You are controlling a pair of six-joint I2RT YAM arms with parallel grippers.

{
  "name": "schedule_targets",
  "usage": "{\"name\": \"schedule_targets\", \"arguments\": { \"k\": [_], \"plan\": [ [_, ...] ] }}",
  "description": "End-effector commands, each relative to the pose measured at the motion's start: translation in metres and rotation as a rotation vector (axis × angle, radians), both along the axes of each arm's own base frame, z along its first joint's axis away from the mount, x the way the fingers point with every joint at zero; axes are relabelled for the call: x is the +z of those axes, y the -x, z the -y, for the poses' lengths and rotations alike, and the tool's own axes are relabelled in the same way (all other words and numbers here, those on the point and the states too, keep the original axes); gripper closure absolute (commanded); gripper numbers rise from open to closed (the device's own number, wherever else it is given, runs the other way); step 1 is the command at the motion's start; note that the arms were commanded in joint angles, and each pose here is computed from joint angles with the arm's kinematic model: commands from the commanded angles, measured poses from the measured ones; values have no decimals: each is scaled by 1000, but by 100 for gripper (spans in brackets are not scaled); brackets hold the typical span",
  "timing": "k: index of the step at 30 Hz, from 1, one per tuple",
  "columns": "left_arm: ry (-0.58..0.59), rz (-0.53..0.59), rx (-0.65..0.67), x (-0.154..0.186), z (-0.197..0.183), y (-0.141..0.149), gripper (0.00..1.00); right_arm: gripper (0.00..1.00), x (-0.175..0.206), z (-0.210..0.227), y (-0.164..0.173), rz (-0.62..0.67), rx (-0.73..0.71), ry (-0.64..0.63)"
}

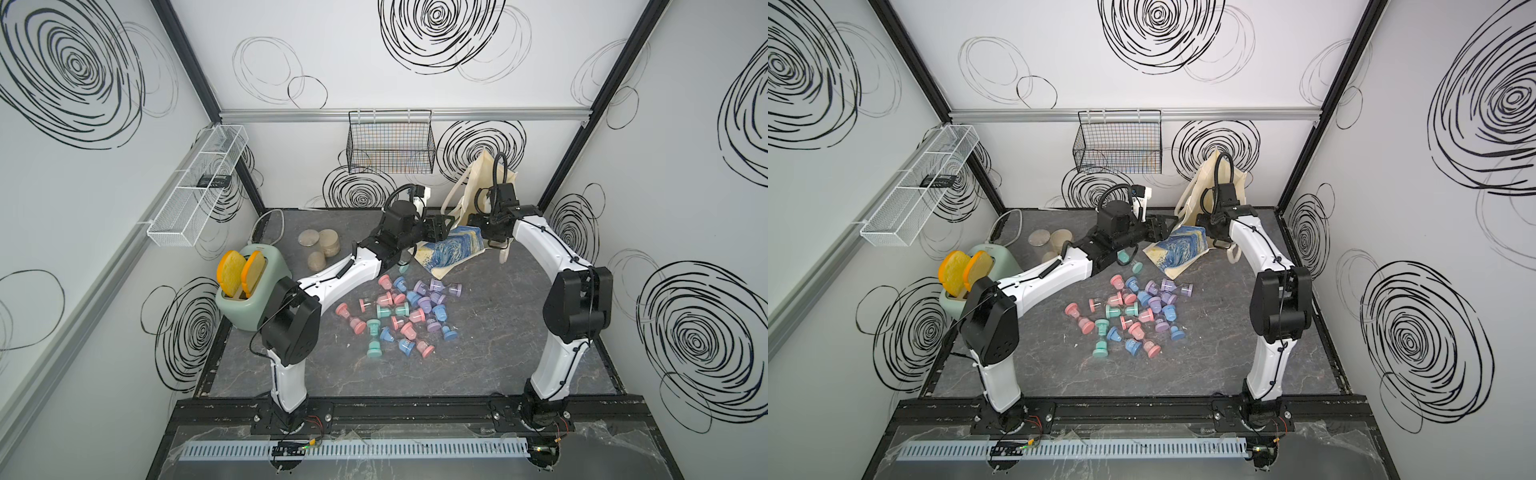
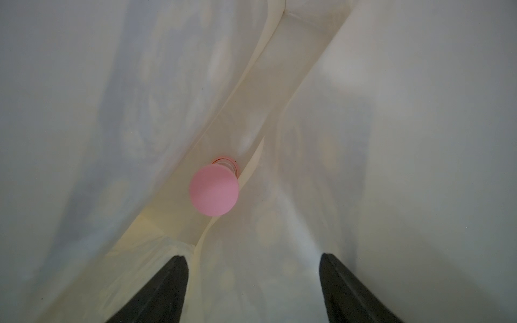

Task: Put the hourglass into the canvas bag
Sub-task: Pick up the hourglass from the center of the board.

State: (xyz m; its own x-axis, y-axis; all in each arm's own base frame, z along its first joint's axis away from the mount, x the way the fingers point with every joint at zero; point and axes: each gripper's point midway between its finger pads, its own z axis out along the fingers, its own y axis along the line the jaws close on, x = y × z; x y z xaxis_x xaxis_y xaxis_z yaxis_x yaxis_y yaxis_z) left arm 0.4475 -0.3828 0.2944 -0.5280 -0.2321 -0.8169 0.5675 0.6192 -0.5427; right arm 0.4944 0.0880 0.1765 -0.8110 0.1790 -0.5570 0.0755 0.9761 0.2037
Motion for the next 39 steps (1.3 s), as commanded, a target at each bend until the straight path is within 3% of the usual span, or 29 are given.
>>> {"name": "schedule_targets", "arguments": {
  "k": [1,16,23,29,39],
  "plan": [
    [42,28,-5,15,1,-4,27,18,40,-1,9,54,2,-18],
    [78,84,79,65,-55,-1,19,3,169,-27,25,386,80,-40],
    [62,94,96,79,-83,21,12,0,208,-68,65,454,170,-19],
    [11,62,126,67,-112,54,0,2,181,-96,125,411,258,-28],
    [-79,-23,140,24,-153,108,4,0,51,-104,218,151,324,-64]
  ]
}}
